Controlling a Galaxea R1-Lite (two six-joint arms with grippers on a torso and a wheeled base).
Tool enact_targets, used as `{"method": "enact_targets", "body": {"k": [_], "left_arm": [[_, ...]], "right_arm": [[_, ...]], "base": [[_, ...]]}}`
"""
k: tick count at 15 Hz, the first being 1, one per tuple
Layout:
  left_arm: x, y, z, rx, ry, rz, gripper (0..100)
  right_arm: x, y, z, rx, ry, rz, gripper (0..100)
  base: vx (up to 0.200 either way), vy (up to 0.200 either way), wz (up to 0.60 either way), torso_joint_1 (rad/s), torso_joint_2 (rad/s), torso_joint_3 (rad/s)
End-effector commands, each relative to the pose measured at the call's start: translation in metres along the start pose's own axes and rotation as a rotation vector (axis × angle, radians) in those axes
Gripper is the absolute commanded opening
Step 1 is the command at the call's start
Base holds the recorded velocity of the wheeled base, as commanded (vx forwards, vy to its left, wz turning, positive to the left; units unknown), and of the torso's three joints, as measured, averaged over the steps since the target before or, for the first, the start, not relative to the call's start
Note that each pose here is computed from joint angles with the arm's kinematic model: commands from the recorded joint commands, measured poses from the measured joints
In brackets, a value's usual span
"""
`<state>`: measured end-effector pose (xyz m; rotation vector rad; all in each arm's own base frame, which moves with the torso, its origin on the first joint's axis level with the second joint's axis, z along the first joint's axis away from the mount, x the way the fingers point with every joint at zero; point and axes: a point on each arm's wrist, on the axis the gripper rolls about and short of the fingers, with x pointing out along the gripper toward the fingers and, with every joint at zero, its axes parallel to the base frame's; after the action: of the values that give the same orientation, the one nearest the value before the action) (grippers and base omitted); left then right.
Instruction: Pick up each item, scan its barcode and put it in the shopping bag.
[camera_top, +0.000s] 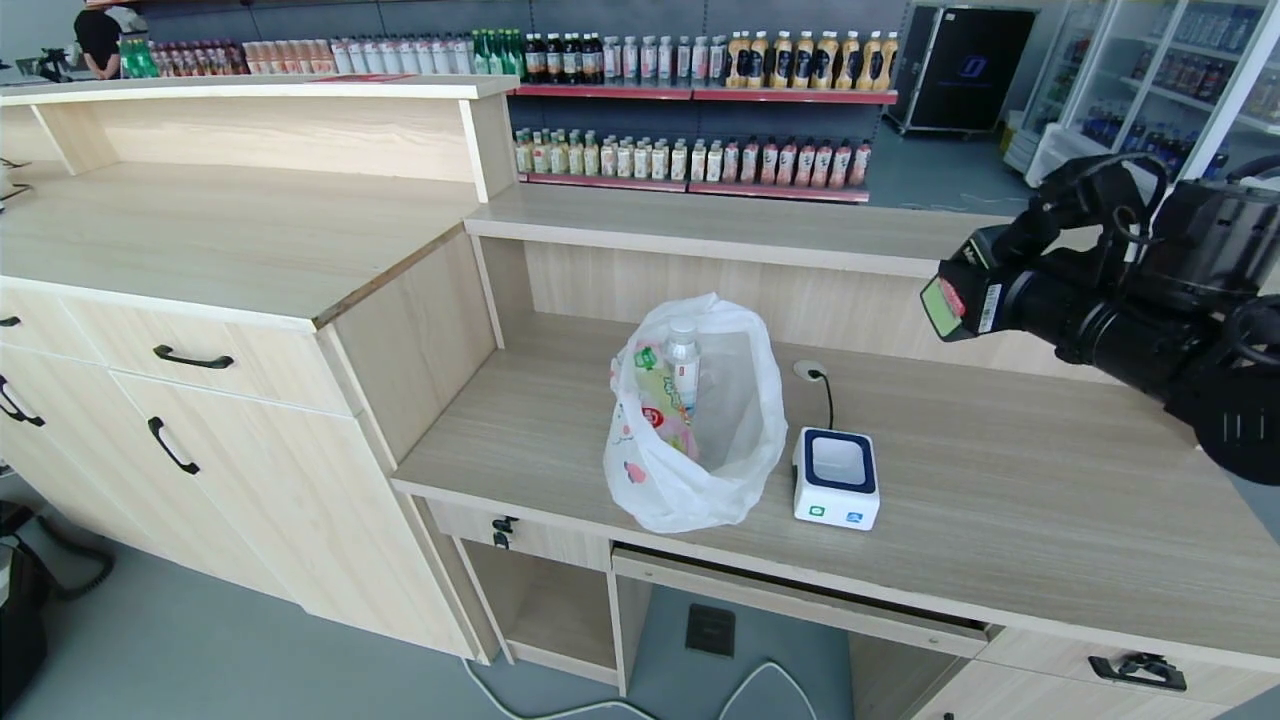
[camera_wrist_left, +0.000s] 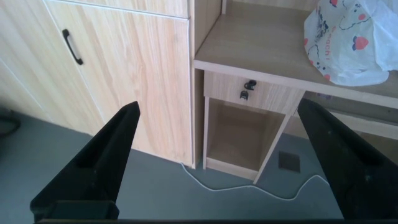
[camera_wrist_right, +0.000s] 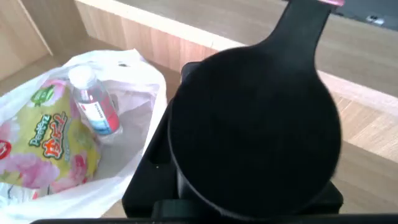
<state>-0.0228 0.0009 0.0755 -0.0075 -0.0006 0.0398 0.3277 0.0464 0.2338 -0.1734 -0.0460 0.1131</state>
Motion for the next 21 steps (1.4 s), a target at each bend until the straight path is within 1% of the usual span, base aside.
{"method": "enact_targets", "body": {"k": [1,4,5,7,10,11,13,14,16,18,21], "left_arm": [[0.0,0.0,0.0,0.0,0.0,0.002,100],[0.0,0.0,0.0,-0.002,0.0,0.0,100],[0.0,0.0,0.0,-0.002,0.0,0.0,100],[0.0,0.0,0.0,0.0,0.0,0.0,100],[0.0,0.0,0.0,-0.002,0.0,0.0,100],[0.0,0.0,0.0,0.0,0.0,0.0,100],[0.0,0.0,0.0,0.0,0.0,0.0,100],[0.0,0.0,0.0,0.0,0.0,0.0,100],[0.0,0.0,0.0,0.0,0.0,0.0,100],[0.0,0.0,0.0,0.0,0.0,0.0,100],[0.0,0.0,0.0,0.0,0.0,0.0,100]], "right_arm": [[-0.007,0.016,-0.004,-0.016,0.018,-0.018,0],[-0.009,0.016,-0.006,-0.061,0.037,-0.017,0],[-0.009,0.016,-0.005,-0.056,0.035,-0.013,0],[-0.008,0.016,0.0,-0.05,0.018,-0.006,0],[-0.004,0.016,0.0,-0.003,0.039,-0.002,0],[-0.001,0.013,-0.007,-0.004,0.074,-0.007,0],[0.005,0.007,-0.019,0.005,0.133,-0.019,0],[0.01,0.001,-0.03,0.035,0.174,0.021,0],[0.017,-0.007,-0.046,0.08,0.215,0.073,0],[0.025,-0.006,-0.064,0.119,0.265,0.077,0],[0.038,-0.003,-0.091,0.119,0.317,0.079,0]], "base": [[0.0,0.0,0.0,0.0,0.0,0.0],[0.0,0.0,0.0,0.0,0.0,0.0],[0.0,0.0,0.0,0.0,0.0,0.0],[0.0,0.0,0.6,0.0,0.01,0.0],[0.0,0.0,0.6,0.007,0.0,0.004],[0.0,0.0,0.6,0.007,0.01,0.002],[0.0,0.0,0.0,0.0,0.0,0.0],[0.0,0.0,0.0,0.0,0.0,0.0],[0.0,0.0,0.0,0.0,0.0,0.0],[0.0,0.0,0.0,0.0,0.0,0.0],[0.0,0.0,0.0,0.0,0.0,0.0]]}}
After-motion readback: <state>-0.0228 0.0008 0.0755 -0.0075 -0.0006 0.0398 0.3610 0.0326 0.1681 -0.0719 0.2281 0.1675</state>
